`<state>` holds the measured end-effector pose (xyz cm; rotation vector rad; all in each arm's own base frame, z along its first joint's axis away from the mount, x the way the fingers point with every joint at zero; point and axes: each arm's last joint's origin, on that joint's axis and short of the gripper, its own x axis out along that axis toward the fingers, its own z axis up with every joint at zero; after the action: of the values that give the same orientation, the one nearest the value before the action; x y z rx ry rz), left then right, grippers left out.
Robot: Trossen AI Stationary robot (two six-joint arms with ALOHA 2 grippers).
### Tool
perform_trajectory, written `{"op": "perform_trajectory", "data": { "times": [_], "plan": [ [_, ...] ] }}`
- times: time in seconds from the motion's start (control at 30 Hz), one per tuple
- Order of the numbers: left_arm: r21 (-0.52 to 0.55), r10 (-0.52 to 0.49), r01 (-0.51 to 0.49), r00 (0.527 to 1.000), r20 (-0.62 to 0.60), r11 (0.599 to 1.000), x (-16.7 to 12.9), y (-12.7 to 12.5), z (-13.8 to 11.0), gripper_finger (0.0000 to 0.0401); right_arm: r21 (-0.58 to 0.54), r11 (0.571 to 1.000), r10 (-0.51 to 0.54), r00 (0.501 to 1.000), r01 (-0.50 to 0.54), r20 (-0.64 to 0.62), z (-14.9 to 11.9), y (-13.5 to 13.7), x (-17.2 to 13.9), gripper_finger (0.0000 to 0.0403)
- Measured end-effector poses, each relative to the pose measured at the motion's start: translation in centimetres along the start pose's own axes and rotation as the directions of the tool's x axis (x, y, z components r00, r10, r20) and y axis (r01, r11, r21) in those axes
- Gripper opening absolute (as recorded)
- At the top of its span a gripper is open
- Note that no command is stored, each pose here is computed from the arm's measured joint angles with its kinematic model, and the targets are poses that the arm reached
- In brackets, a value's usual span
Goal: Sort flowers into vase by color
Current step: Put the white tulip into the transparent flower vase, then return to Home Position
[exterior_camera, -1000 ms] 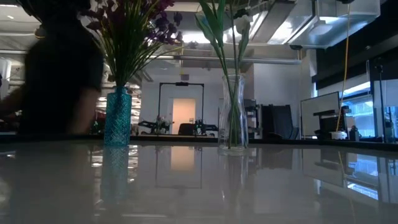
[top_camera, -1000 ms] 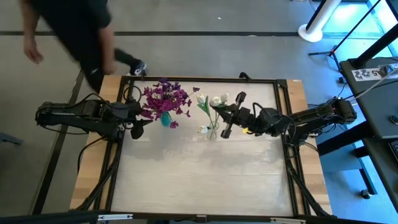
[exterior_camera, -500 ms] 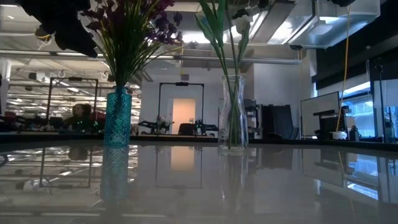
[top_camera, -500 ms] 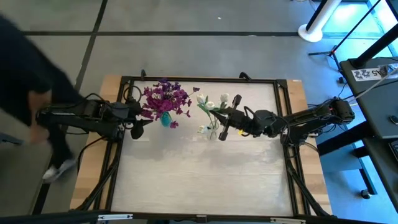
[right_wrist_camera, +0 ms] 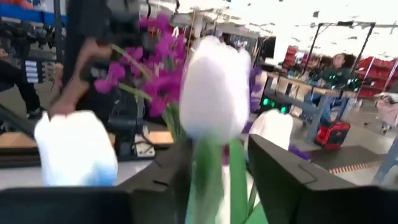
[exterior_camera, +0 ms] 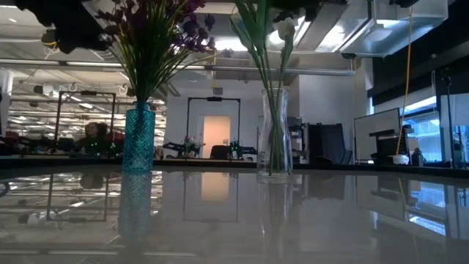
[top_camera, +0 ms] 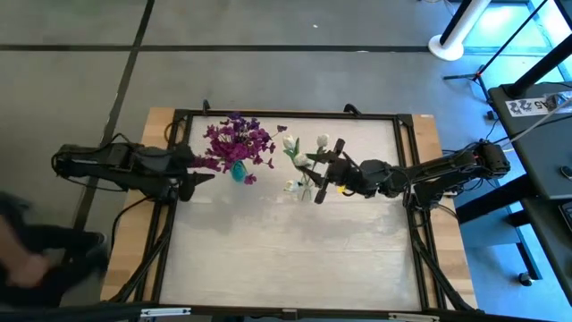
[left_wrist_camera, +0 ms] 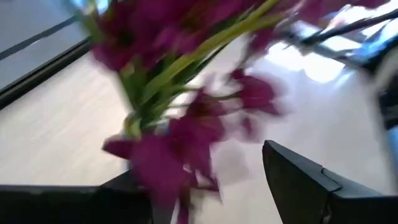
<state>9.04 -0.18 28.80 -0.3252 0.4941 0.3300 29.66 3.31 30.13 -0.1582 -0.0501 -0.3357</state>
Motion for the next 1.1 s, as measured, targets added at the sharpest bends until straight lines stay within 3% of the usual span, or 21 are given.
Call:
{"op": "perform_trajectory", "data": {
  "times": [0.13, 0.3, 0.63, 0.73, 0.87, 0.93, 1.1],
  "plan": [
    [0.003, -0.142, 0.142, 0.985, 0.094, 0.99, -0.6, -0.4, -0.6, 0.0213, -0.007, 1.0, 0.013, 0.999, -0.013, -0.034, -0.4, 0.1, 0.0, 0.0187],
    [0.055, -0.31, 0.305, 0.932, 0.186, 0.951, 0.2, -1.3, -2.1, 0.0213, 0.025, 1.0, 0.015, 0.999, -0.013, -0.044, -0.5, 0.1, 0.0, 0.0211],
    [0.192, -0.542, 0.514, 0.827, 0.15, 0.836, 2.4, -3.3, -6.7, 0.0213, 0.044, 0.997, 0.065, 0.998, -0.064, -0.008, 1.3, -0.3, -1.5, 0.0239],
    [0.266, -0.625, 0.576, 0.765, 0.155, 0.773, 2.8, -3.8, -8.0, 0.0213, 0.047, 0.994, 0.094, 0.995, -0.095, 0.017, 1.9, 0.1, -2.1, 0.0241],
    [0.349, -0.779, 0.701, 0.6, 0.184, 0.622, 3.7, -4.2, -10.5, 0.0213, 0.029, 0.989, 0.142, 0.99, -0.142, 0.021, 2.1, 1.2, -2.8, 0.0239],
    [0.361, -0.818, 0.735, 0.539, 0.202, 0.574, 4.3, -3.9, -11.8, 0.0213, 0.023, 0.985, 0.168, 0.986, -0.169, 0.021, 2.2, 1.8, -3.2, 0.0239],
    [0.379, -0.803, 0.709, 0.549, 0.233, 0.595, 4.4, -3.8, -11.7, 0.0213, -0.029, 0.951, 0.309, 0.951, -0.308, 0.018, 2.1, 2.6, -3.6, 0.0238]
  ]
}}
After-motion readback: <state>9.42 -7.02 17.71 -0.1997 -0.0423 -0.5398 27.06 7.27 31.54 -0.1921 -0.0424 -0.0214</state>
